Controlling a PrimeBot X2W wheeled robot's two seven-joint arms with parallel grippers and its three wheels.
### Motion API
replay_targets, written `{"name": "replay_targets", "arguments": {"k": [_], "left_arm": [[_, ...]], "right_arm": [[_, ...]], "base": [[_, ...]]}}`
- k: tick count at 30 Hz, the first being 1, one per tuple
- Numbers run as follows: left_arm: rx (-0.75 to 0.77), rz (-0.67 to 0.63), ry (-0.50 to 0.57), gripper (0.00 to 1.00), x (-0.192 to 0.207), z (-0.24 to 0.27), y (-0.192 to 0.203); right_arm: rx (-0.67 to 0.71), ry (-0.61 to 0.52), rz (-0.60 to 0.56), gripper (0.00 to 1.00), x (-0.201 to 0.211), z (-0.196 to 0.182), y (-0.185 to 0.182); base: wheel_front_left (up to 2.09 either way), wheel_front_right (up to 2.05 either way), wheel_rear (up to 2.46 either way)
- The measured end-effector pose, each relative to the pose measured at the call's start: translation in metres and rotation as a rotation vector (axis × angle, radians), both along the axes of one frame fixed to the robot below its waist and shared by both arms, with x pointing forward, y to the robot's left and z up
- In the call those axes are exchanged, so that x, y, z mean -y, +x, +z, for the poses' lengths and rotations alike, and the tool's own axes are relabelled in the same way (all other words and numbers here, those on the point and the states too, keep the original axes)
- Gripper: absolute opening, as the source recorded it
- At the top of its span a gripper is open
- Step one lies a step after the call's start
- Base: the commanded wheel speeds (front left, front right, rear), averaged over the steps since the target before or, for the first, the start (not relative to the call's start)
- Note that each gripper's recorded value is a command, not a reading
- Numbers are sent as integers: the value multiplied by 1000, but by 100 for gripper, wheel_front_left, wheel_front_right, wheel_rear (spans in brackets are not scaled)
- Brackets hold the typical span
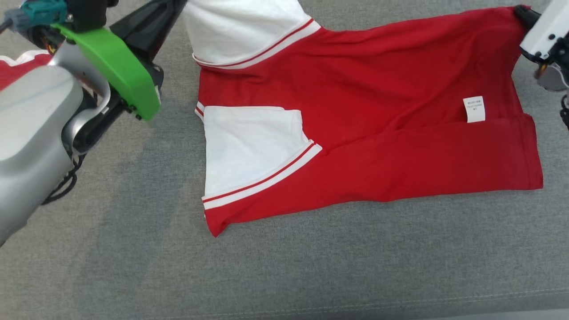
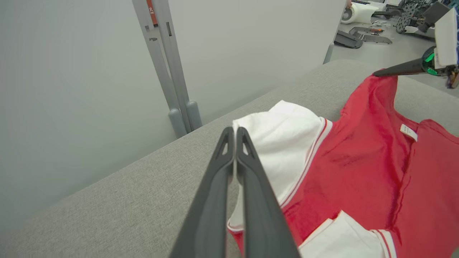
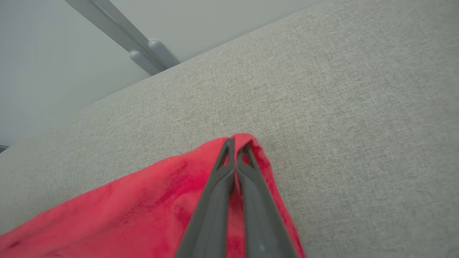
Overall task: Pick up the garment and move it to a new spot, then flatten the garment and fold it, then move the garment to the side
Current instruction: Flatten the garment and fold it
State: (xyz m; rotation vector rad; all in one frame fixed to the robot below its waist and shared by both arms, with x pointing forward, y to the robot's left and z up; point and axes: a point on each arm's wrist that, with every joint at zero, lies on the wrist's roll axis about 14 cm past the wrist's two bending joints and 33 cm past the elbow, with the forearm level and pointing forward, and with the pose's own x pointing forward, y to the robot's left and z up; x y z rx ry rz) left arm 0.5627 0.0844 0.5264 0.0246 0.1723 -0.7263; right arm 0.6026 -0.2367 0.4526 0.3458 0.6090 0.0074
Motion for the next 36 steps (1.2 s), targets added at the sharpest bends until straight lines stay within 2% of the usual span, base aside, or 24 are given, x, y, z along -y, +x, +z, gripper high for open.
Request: {"name": "replay_targets", "arguments": {"k": [9, 20, 31, 32, 33, 34, 35, 36], "left_arm": [[-77, -24, -79, 0, -6, -9, -55], [-195, -15, -129, 0, -4, -39, -116], [-240, -8, -56, 0, 2, -77, -154], [-253, 2, -54, 0, 3, -82, -157], [-262, 10, -51, 0, 3, -86, -159], [-267, 24, -50, 19, 3, -90, -160], [-272, 35, -48, 60, 3, -93, -162], [-274, 46, -47, 100, 3, -95, -164]], "right_arm": [[-6, 2, 54, 0, 8, -2, -29], [-55, -4, 78, 0, 18, -29, -72], [-137, -24, 92, 0, 21, -61, -115], [-143, -21, 92, 10, 18, -64, -118], [-148, -19, 93, 38, 17, -66, -121], [-149, -18, 94, 93, 15, -67, -124], [-140, -20, 90, 100, 15, -66, -125], [-122, -23, 82, 100, 16, -64, -125]], "base": [[0, 0, 0], [0, 0, 0], [0, 0, 0], [0, 0, 0], [0, 0, 0], [0, 0, 0], [0, 0, 0], [0, 0, 0]]}}
